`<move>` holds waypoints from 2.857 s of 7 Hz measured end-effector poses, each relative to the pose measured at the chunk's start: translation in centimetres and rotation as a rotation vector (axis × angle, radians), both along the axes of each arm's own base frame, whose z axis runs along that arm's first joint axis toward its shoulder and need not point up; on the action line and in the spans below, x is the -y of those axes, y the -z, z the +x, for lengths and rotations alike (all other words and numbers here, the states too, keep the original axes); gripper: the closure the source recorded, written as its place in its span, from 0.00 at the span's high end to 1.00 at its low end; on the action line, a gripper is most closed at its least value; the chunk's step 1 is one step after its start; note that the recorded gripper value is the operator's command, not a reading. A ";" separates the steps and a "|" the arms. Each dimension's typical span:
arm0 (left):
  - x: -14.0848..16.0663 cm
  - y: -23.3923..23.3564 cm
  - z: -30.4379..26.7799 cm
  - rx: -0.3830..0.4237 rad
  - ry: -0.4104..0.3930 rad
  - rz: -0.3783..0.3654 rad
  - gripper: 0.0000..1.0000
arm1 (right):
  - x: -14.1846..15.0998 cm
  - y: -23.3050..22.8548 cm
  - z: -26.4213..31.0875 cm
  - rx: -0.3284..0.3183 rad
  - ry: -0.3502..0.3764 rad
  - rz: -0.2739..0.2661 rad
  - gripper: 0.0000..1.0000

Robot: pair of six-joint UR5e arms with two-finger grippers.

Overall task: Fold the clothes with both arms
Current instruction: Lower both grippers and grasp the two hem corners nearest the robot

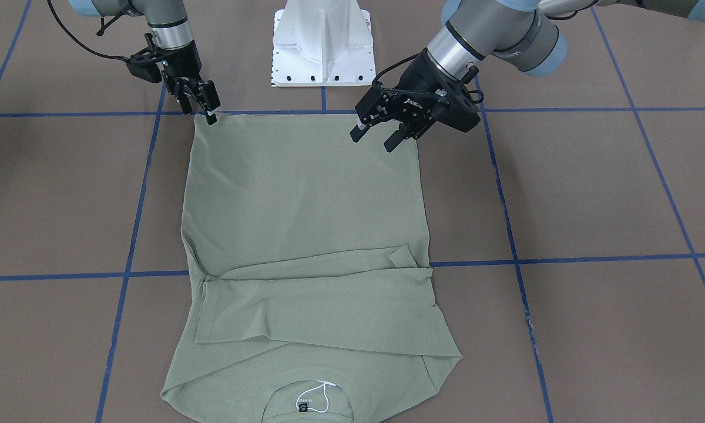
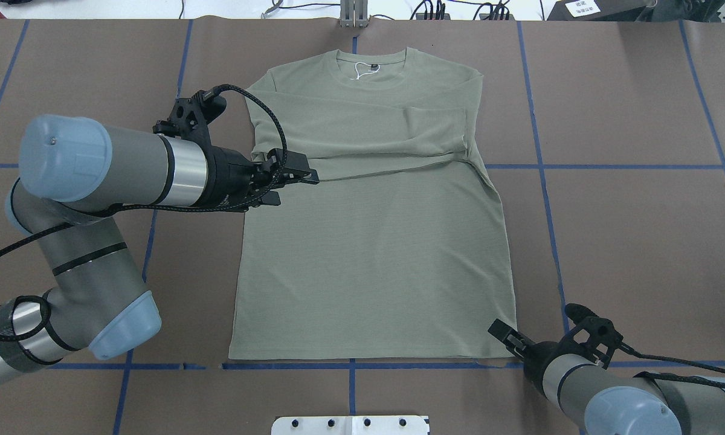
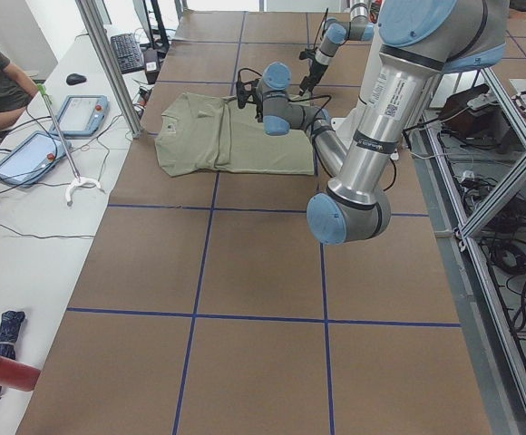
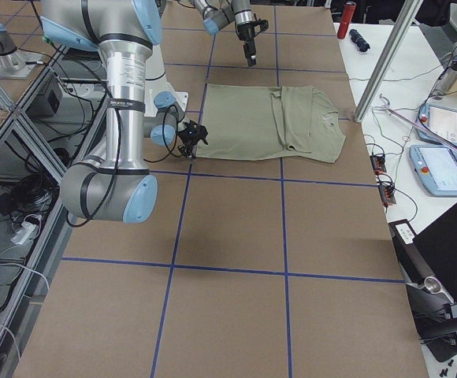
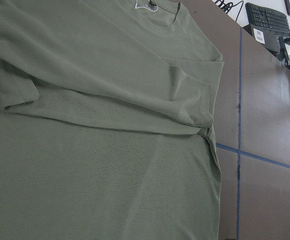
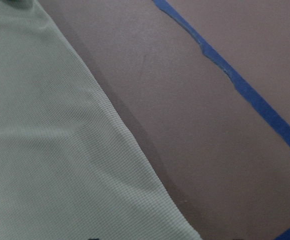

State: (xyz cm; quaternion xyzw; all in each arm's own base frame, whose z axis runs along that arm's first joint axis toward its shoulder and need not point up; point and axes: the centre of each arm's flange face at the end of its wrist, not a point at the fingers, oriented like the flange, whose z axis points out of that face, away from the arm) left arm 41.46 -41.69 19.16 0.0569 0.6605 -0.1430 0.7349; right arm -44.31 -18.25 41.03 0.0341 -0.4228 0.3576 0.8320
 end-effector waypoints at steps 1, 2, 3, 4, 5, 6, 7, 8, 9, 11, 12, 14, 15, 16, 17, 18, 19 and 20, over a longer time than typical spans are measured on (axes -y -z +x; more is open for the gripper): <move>0.0 0.0 0.0 0.000 0.000 0.000 0.87 | -0.1 -0.3 0.0 -0.007 0.004 -0.003 0.47; 0.0 0.0 0.0 0.001 0.000 0.000 0.87 | -0.2 -0.3 0.1 -0.006 0.010 -0.009 0.28; 0.0 -0.1 0.0 0.002 0.000 0.000 0.87 | -0.3 -0.2 0.1 -0.003 0.015 -0.015 0.06; 0.0 -0.1 0.0 0.002 0.000 0.001 0.87 | -0.4 -0.2 0.1 -0.002 0.018 -0.019 0.00; 0.0 -0.1 0.0 0.001 0.000 0.001 0.87 | -0.4 -0.4 0.1 -0.006 0.020 -0.020 0.00; 0.0 0.1 0.0 -0.003 0.000 0.000 0.87 | -0.5 -0.7 0.2 -0.012 0.023 -0.021 0.00; -0.1 0.3 -0.1 -0.010 0.003 -0.016 0.87 | -0.6 -0.5 0.6 -0.010 0.024 -0.022 0.00; -0.4 0.3 -0.2 -0.022 0.010 -0.067 0.87 | -0.6 0.3 1.5 0.004 0.027 -0.024 0.00; -1.8 -0.2 0.4 -0.034 0.024 -0.140 0.87 | -0.6 1.1 2.6 0.020 0.032 -0.028 0.00; -7.4 -2.8 3.1 0.046 0.052 -0.240 0.82 | -0.8 2.3 4.1 0.042 0.045 -0.039 0.00; -10.5 -4.4 4.1 0.131 0.035 -0.272 0.77 | -0.8 2.5 4.3 0.046 0.048 -0.041 0.00; -16.0 -7.2 6.9 0.275 0.040 -0.328 0.76 | -0.8 2.6 4.4 0.047 0.049 -0.041 0.00; -17.9 -8.1 8.1 0.326 0.040 -0.346 0.75 | -0.8 2.5 4.4 0.045 0.049 -0.041 0.00; -19.0 -8.9 8.8 0.376 0.046 -0.351 0.74 | -0.8 2.4 4.4 0.043 0.048 -0.041 0.00; -19.5 -9.6 9.2 0.408 0.053 -0.351 0.74 | -0.8 2.3 4.4 0.041 0.048 -0.041 0.00; -19.6 -10.6 9.3 0.435 0.060 -0.349 0.73 | -0.7 2.3 4.4 0.041 0.047 -0.041 0.00; -19.7 -11.6 9.4 0.457 0.068 -0.346 0.71 | -0.7 2.3 4.4 0.041 0.045 -0.041 0.00; -19.7 -12.4 9.6 0.475 0.071 -0.345 0.70 | -0.6 2.3 4.5 0.041 0.043 -0.041 0.00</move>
